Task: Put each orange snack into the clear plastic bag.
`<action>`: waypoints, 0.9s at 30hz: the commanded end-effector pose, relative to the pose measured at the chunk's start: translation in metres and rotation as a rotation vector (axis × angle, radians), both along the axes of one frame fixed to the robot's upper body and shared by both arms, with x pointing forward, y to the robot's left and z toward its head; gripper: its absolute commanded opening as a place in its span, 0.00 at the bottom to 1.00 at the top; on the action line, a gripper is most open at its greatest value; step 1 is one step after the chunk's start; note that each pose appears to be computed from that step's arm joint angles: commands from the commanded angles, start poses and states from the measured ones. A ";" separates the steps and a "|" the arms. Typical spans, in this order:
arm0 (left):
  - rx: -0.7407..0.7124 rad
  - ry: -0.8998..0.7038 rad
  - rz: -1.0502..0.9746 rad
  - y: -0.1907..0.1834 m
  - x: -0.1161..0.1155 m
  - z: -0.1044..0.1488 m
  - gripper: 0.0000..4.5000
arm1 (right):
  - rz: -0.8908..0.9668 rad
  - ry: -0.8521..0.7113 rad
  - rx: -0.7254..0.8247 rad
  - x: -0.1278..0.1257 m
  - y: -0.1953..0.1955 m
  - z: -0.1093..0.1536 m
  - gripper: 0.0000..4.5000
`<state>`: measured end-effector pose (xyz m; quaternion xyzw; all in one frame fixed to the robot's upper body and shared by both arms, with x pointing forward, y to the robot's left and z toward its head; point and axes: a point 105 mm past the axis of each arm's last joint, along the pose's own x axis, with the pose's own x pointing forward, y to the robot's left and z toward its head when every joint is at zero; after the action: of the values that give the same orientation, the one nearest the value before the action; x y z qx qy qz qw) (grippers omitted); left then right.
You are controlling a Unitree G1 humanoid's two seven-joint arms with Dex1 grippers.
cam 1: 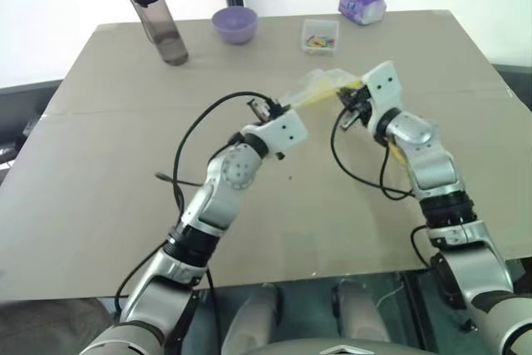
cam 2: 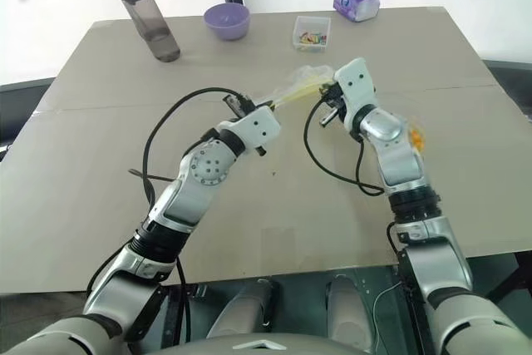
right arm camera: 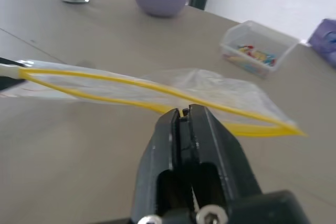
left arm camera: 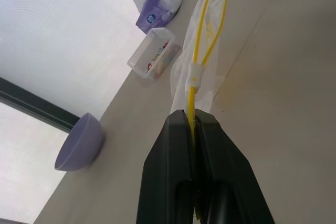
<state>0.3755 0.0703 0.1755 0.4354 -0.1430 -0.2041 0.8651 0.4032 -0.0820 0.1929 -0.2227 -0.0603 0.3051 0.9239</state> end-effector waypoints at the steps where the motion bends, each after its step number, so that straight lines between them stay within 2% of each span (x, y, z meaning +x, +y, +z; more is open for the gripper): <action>1: -0.026 -0.034 0.007 0.001 -0.001 0.009 0.00 | 0.049 -0.011 0.055 -0.009 0.007 0.018 0.02; 7: -0.038 -0.061 -0.068 -0.013 -0.010 0.014 0.00 | 0.037 0.006 0.062 -0.006 0.009 0.015 0.02; 16: 0.097 -0.058 -0.157 -0.021 -0.020 -0.003 0.00 | 0.015 0.000 0.036 0.000 0.006 0.012 0.02; 22: 0.070 -0.054 -0.202 -0.027 -0.026 -0.001 0.00 | 0.006 -0.032 -0.034 0.002 0.004 0.006 0.02; 23: 0.057 -0.050 -0.205 -0.028 -0.026 -0.001 0.00 | 0.000 -0.056 -0.066 0.002 0.004 0.005 0.11; 24: 0.049 -0.046 -0.208 -0.029 -0.027 -0.001 0.00 | -0.004 -0.078 -0.099 0.002 0.003 0.004 0.15; 27: 0.052 -0.040 -0.213 -0.030 -0.027 -0.002 0.00 | 0.027 -0.152 -0.211 0.000 0.009 -0.001 0.44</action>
<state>0.3545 0.0441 0.1609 0.4478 -0.1731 -0.2886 0.8284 0.4062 -0.0816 0.1780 -0.3036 -0.0572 0.3012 0.9021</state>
